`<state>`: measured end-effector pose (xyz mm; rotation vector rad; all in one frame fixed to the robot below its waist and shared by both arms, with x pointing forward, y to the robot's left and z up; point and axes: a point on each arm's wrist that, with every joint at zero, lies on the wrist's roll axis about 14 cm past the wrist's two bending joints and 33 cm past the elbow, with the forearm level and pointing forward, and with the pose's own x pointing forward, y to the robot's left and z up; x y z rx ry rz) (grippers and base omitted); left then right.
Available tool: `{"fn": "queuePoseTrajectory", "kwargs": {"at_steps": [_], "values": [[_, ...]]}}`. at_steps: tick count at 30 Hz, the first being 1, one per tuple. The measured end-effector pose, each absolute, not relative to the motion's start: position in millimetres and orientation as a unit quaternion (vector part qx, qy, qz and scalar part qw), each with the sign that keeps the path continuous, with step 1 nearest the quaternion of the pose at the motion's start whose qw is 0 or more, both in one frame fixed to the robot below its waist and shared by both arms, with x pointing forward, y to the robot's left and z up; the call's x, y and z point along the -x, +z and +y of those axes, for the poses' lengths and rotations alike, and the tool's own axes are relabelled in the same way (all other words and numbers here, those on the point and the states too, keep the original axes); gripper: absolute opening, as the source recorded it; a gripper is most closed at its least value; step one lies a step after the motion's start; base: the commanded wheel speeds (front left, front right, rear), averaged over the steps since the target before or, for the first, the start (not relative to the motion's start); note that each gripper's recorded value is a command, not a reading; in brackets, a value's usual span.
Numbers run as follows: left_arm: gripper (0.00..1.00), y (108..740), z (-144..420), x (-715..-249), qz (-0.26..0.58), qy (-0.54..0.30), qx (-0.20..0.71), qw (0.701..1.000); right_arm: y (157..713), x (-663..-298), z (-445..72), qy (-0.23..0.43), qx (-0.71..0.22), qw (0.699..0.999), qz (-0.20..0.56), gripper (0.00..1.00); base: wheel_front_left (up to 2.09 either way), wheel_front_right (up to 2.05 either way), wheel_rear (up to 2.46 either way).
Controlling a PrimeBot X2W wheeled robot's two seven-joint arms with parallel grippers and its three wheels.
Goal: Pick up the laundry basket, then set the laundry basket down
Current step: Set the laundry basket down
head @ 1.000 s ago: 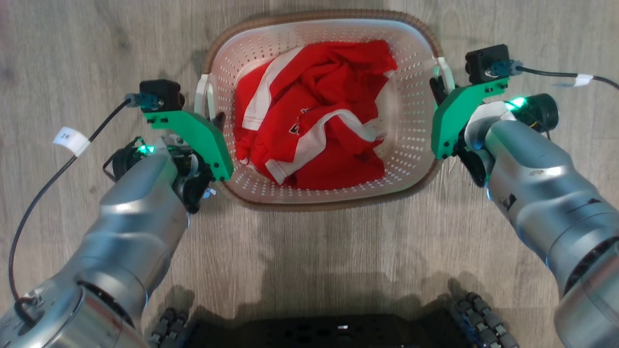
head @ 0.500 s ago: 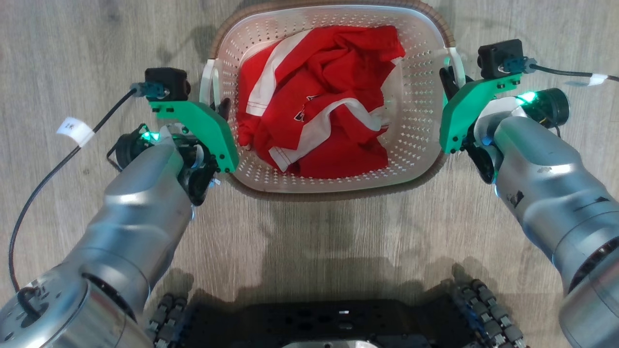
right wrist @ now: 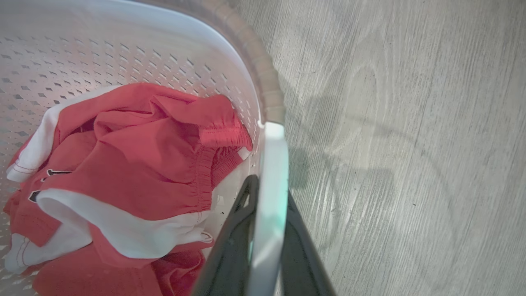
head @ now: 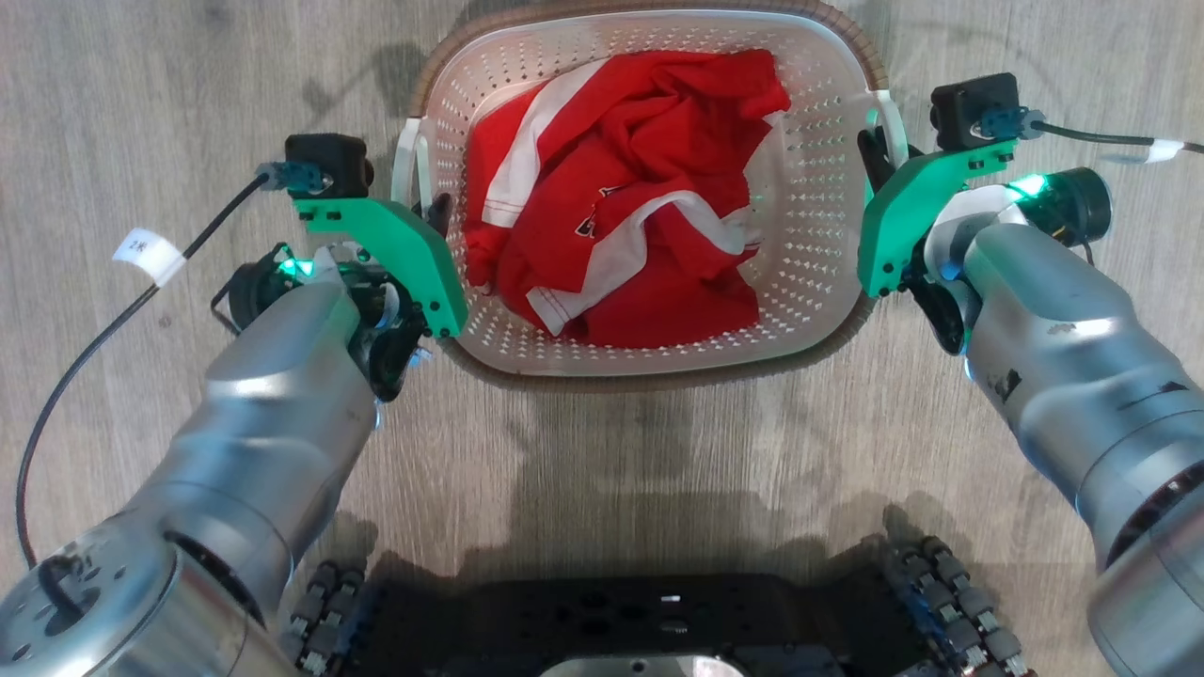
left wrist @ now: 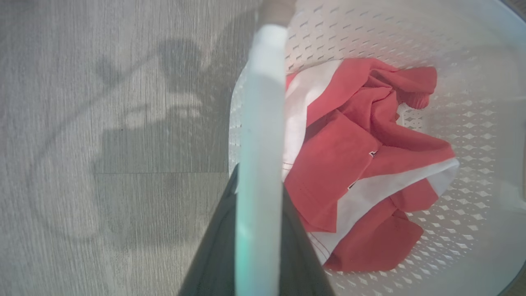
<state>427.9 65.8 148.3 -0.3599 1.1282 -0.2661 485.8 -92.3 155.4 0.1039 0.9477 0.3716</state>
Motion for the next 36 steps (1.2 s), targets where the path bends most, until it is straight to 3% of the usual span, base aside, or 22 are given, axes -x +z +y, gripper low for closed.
{"fn": "queuePoseTrajectory", "kwargs": {"at_steps": [10,11,12,13,14,28,36], "values": [[0.00,147.2,65.4,-428.2,0.532,-0.120,0.176,0.820,154.0,-486.1,-93.3,0.176,-0.050,0.872,0.455,0.00,0.00,0.00,0.00],[0.05,146.9,65.9,-428.2,0.532,-0.119,0.177,0.819,153.4,-485.9,-92.7,0.177,-0.049,0.871,0.455,0.02,0.00,0.00,0.00],[0.49,146.6,66.4,-428.0,0.533,-0.116,0.179,0.819,152.8,-485.6,-91.8,0.179,-0.048,0.871,0.455,0.55,0.00,0.00,0.00],[0.49,146.3,67.3,-427.9,0.533,-0.112,0.182,0.818,152.3,-485.6,-90.8,0.180,-0.048,0.871,0.455,0.55,0.00,0.00,0.00],[1.00,147.1,66.3,-428.5,0.532,-0.113,0.186,0.818,151.7,-485.0,-90.2,0.183,-0.045,0.870,0.455,1.00,0.00,0.00,0.00],[1.00,163.6,65.1,-442.9,0.512,-0.122,0.189,0.829,162.9,-492.4,-91.2,0.189,-0.031,0.879,0.437,1.00,0.00,0.00,0.00],[1.00,197.0,80.6,-454.7,0.459,-0.113,0.163,0.866,196.7,-486.7,-94.6,0.176,-0.041,0.890,0.419,1.00,0.00,0.00,0.00]]}}
